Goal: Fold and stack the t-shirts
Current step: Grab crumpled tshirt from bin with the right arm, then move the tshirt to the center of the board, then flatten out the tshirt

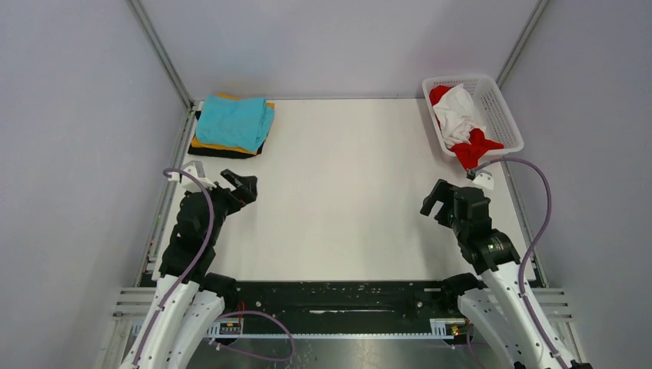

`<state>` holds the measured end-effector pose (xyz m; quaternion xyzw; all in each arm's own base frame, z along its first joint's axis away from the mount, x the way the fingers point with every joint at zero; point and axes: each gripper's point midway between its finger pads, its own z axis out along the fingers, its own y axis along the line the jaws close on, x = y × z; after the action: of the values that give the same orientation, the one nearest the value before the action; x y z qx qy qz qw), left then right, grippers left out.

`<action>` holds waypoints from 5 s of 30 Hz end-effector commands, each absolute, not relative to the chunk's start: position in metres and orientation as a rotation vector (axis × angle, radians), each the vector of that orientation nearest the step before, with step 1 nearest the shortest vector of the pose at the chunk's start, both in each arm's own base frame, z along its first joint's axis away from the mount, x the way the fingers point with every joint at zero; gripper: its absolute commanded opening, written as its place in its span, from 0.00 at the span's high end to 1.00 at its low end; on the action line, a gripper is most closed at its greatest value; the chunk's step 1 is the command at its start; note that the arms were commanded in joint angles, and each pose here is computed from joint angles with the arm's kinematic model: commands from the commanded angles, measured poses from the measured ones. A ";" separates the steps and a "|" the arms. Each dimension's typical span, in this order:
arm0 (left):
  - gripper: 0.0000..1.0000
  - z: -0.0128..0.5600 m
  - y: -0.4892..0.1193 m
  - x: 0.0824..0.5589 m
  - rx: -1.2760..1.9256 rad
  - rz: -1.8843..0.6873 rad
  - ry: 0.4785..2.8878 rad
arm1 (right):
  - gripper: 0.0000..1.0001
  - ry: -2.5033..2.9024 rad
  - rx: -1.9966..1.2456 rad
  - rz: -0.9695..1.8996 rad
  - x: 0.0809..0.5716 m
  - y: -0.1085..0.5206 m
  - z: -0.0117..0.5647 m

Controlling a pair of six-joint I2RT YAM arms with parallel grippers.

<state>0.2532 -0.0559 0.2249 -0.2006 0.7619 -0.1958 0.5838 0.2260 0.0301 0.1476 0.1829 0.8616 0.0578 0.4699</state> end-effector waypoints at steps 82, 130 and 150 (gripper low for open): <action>0.01 0.199 -0.033 0.279 -0.580 -0.272 1.823 | 1.00 1.289 0.272 0.158 0.475 -0.040 0.601; 0.01 0.202 -0.022 0.243 -0.756 -0.285 1.854 | 0.89 1.989 0.248 0.250 0.370 0.081 0.311; 0.03 0.079 -0.136 0.163 -0.461 -0.754 2.453 | 0.01 2.416 0.237 0.245 0.258 0.122 0.132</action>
<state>0.1878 -0.1070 0.0828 -0.2156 0.8995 -0.2291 0.3032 0.2916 0.0878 0.1641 0.1194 0.9080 0.0813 0.3933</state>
